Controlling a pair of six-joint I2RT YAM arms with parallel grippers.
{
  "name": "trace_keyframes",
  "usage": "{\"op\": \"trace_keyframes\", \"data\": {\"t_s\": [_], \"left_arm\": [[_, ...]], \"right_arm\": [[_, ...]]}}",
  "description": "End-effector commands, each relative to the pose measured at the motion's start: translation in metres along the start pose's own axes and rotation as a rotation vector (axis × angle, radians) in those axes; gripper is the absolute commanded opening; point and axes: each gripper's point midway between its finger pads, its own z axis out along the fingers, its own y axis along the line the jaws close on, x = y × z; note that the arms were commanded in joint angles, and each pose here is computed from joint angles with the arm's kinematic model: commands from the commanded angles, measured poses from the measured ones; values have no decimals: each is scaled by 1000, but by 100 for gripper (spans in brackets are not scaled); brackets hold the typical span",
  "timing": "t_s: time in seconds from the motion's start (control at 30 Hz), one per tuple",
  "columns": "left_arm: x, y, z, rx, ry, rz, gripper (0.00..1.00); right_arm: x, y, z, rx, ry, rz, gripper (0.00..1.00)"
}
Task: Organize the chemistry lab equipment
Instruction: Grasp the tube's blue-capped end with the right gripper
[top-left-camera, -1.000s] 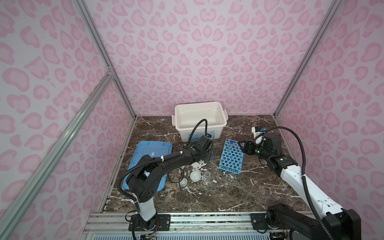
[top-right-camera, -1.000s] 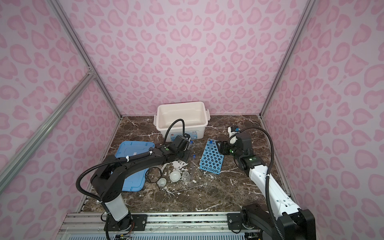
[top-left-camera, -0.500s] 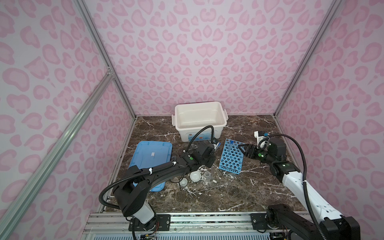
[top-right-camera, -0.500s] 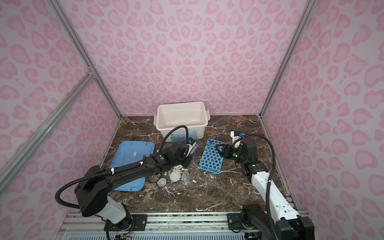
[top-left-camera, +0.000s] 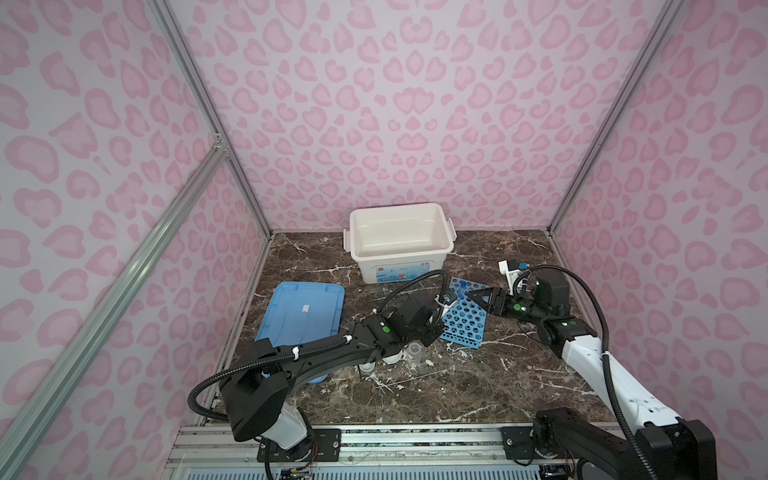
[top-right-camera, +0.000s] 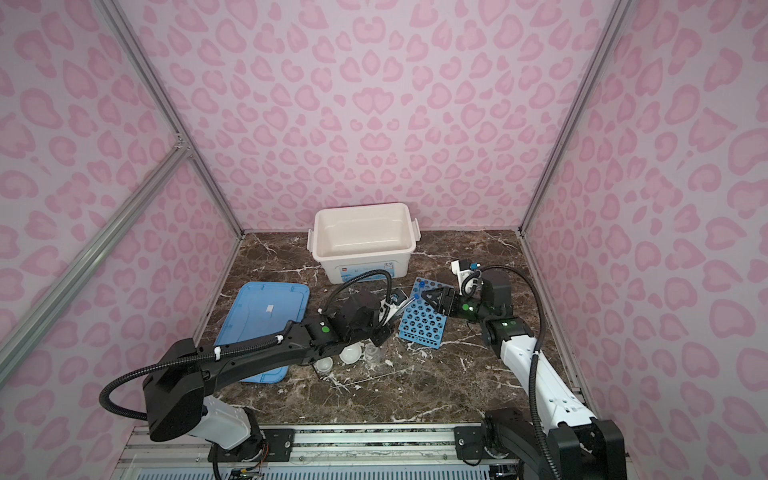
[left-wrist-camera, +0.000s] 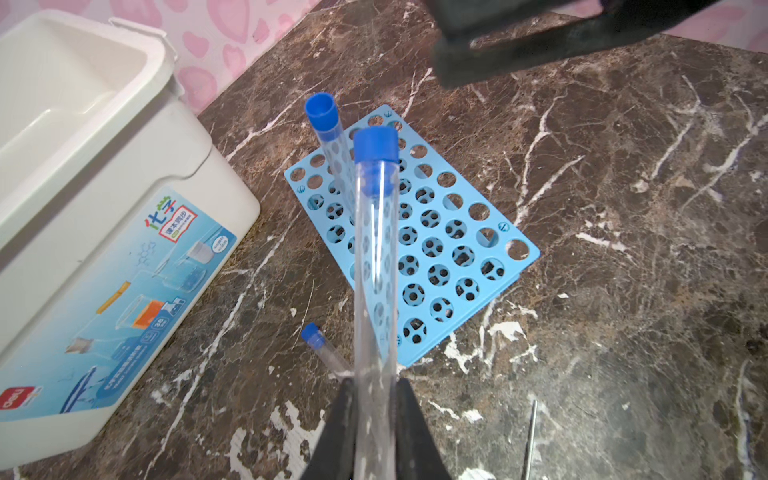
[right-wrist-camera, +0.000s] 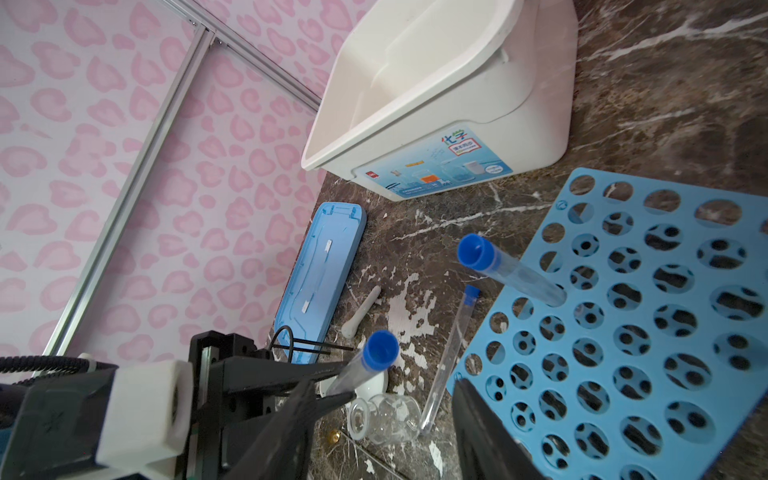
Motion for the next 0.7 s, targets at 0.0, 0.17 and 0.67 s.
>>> {"op": "trace_keyframes", "data": {"t_s": [0.0, 0.17, 0.67], "left_arm": [[-19, -4, -5, 14, -81, 43, 5], [-23, -6, -11, 23, -123, 57, 5], [-25, -12, -12, 52, -137, 88, 5]], "right_arm": [[7, 8, 3, -55, 50, 5, 54], [12, 6, 5, -55, 79, 8, 52], [16, 19, 11, -114, 115, 5, 45]]}}
